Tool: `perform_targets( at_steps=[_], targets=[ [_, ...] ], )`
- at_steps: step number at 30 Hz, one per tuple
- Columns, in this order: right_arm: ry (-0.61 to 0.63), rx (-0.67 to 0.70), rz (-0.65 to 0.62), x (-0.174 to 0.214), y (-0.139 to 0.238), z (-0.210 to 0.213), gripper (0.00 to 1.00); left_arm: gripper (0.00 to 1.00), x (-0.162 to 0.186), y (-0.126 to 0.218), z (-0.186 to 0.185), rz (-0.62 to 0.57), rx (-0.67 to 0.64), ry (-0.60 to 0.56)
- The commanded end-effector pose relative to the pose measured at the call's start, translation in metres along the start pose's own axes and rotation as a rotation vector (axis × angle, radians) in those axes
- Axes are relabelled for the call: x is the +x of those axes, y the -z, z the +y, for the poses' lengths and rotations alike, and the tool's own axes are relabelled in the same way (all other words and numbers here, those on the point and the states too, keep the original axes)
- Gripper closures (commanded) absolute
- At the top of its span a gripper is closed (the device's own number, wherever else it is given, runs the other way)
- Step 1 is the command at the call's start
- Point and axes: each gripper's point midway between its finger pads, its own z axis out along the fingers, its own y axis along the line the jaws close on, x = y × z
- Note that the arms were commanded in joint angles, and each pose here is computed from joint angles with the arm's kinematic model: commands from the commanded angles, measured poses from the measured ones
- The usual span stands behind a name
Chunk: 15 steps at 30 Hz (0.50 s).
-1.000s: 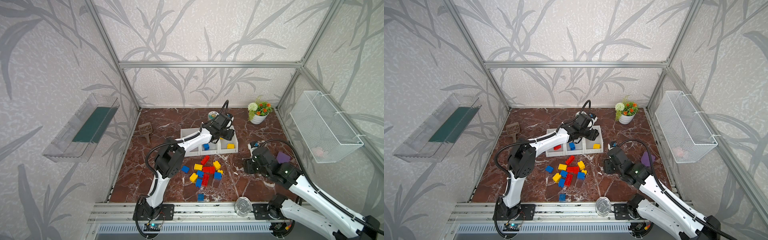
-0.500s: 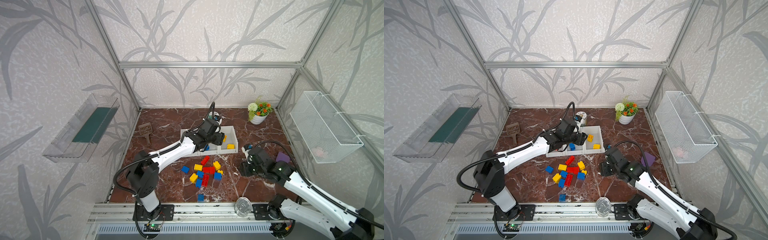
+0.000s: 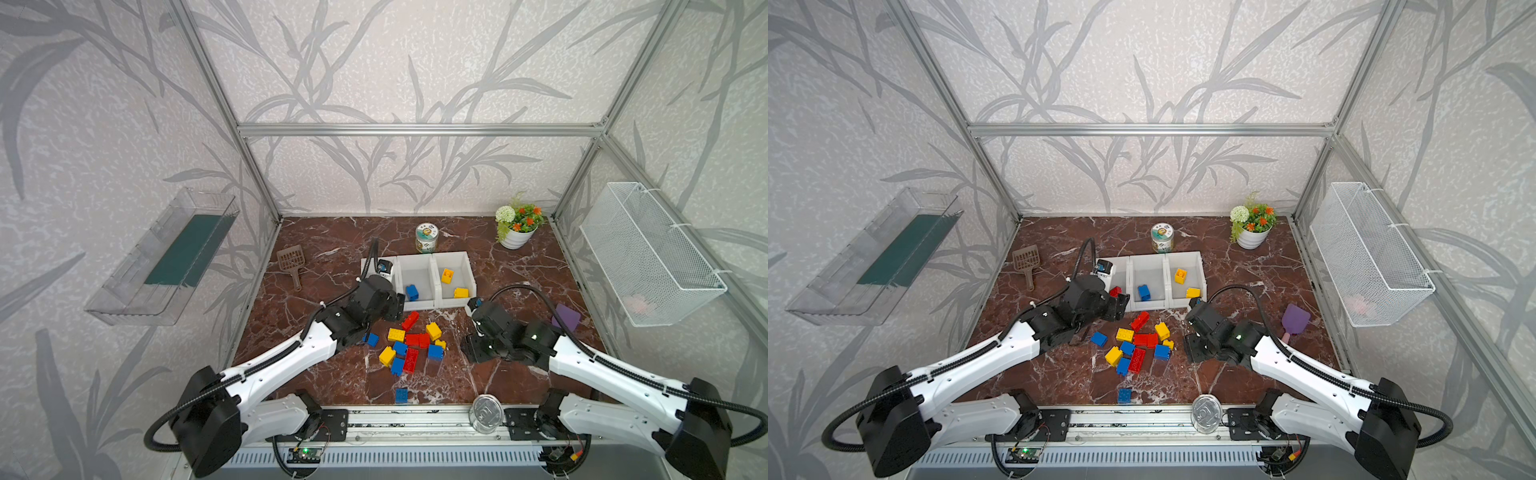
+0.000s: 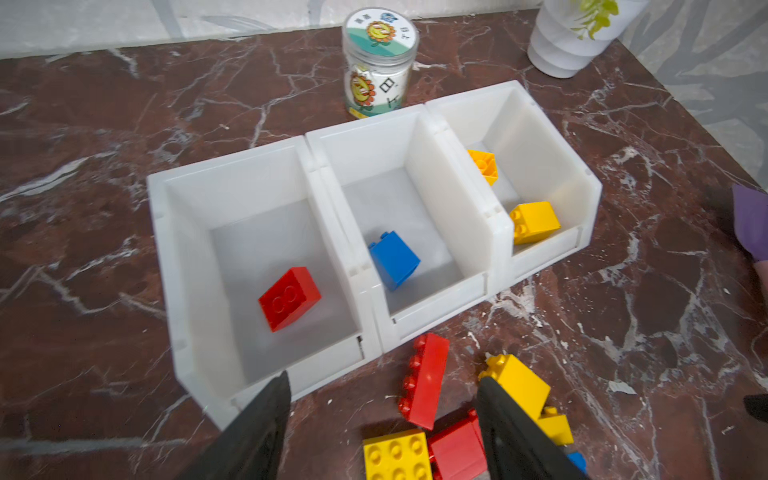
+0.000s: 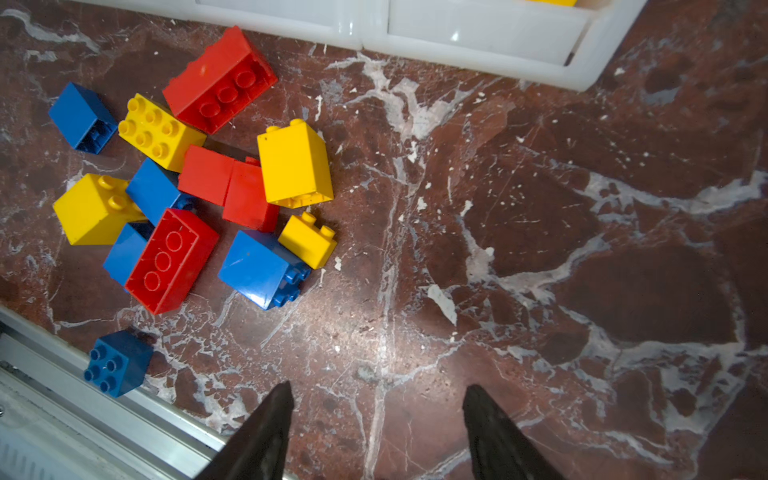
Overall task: Sort the legos into containers by color
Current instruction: 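Withdraw the left gripper while the right gripper grasps a long red brick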
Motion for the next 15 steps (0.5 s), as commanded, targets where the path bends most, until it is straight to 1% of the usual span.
perform_targets(
  at_steps=[1, 4, 7, 9, 12, 15],
  targets=[
    [-0.04, 0.04, -0.049, -0.021, 0.005, 0.01, 0.34, 0.27, 0.003, 0.007, 0.021, -0.032, -0.037, 0.069],
    [-0.01, 0.06, -0.029, -0.032, -0.001, 0.021, 0.34, 0.26, 0.009, 0.012, 0.034, -0.038, -0.051, 0.089],
    [0.048, 0.047, -0.025, -0.051, -0.009, 0.043, 0.34, 0.26, 0.018, 0.018, 0.05, -0.037, -0.098, 0.103],
    [0.071, 0.048, -0.023, -0.065, -0.017, 0.058, 0.34, 0.26, 0.026, 0.022, 0.063, -0.041, -0.138, 0.139],
    [0.067, 0.073, -0.011, -0.083, -0.035, 0.073, 0.34, 0.25, 0.04, 0.027, 0.075, -0.039, -0.155, 0.181],
    [0.042, 0.138, -0.035, -0.1, -0.051, 0.083, 0.33, 0.25, 0.05, 0.036, 0.079, -0.029, -0.16, 0.174]
  ],
)
